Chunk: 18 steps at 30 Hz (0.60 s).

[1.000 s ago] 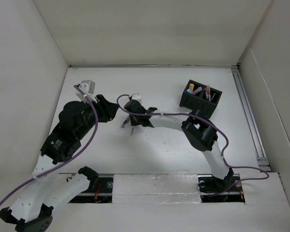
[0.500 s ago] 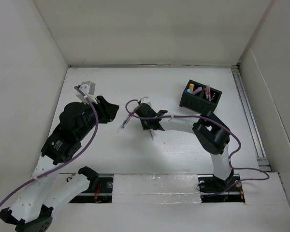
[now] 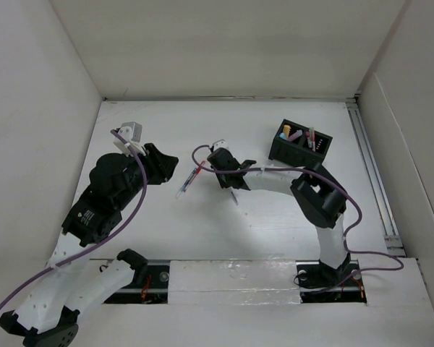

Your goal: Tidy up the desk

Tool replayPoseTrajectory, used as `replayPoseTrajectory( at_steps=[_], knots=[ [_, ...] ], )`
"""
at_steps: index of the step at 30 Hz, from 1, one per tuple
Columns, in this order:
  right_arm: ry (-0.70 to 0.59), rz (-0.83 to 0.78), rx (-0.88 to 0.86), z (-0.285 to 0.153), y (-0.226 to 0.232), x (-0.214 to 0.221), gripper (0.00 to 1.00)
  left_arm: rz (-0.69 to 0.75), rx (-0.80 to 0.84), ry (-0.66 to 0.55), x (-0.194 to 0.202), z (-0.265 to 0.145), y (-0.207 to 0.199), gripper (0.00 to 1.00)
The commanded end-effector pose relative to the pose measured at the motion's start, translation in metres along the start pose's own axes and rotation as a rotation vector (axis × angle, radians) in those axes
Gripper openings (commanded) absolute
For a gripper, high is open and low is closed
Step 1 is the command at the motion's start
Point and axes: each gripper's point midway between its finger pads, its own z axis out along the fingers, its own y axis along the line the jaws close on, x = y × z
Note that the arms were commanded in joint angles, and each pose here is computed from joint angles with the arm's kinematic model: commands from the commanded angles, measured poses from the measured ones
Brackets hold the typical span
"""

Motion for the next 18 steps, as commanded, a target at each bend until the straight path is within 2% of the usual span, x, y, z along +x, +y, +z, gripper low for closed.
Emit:
replayPoseTrajectory(
  at_steps=[1,2,4,5,9,11,12,13,14,16,18],
  knots=[
    [-0.065,0.003,-0.049,-0.025,-0.018,-0.014,0.00,-0.025,0.012,-0.020,-0.001,0.002,-0.002,0.31],
    [-0.204,0.049,-0.081,-0.054,-0.025,-0.055,0.00,-0.028,0.016,-0.012,0.002,0.004,-0.002,0.31],
    [-0.307,0.065,-0.077,-0.076,-0.056,-0.081,0.00,-0.042,0.029,-0.013,0.003,0.007,-0.005,0.31],
    [-0.422,0.088,-0.081,-0.105,-0.072,-0.112,0.00,-0.054,0.040,-0.012,0.003,0.009,-0.007,0.31],
    [-0.613,0.049,0.035,-0.158,-0.156,-0.155,0.00,-0.077,0.092,0.003,0.002,0.017,-0.020,0.31],
    [-0.669,0.079,0.119,-0.170,-0.212,-0.161,0.00,-0.083,0.104,0.007,0.002,0.023,-0.024,0.32],
    [-0.742,0.090,0.176,-0.192,-0.265,-0.164,0.00,-0.090,0.106,0.001,0.001,0.025,-0.024,0.33],
    [-0.742,0.090,0.177,-0.192,-0.265,-0.164,0.00,-0.090,0.106,0.001,0.001,0.025,-0.024,0.33],
    [-0.800,0.074,0.149,-0.197,-0.273,-0.167,0.00,-0.091,0.107,-0.005,0.000,0.025,-0.024,0.33],
    [-0.849,0.087,0.178,-0.208,-0.314,-0.165,0.00,-0.092,0.110,-0.027,-0.004,0.026,-0.025,0.34],
    [-0.873,0.082,0.156,-0.207,-0.328,-0.166,0.00,-0.087,0.105,-0.034,-0.005,0.029,-0.024,0.35]
  ],
)
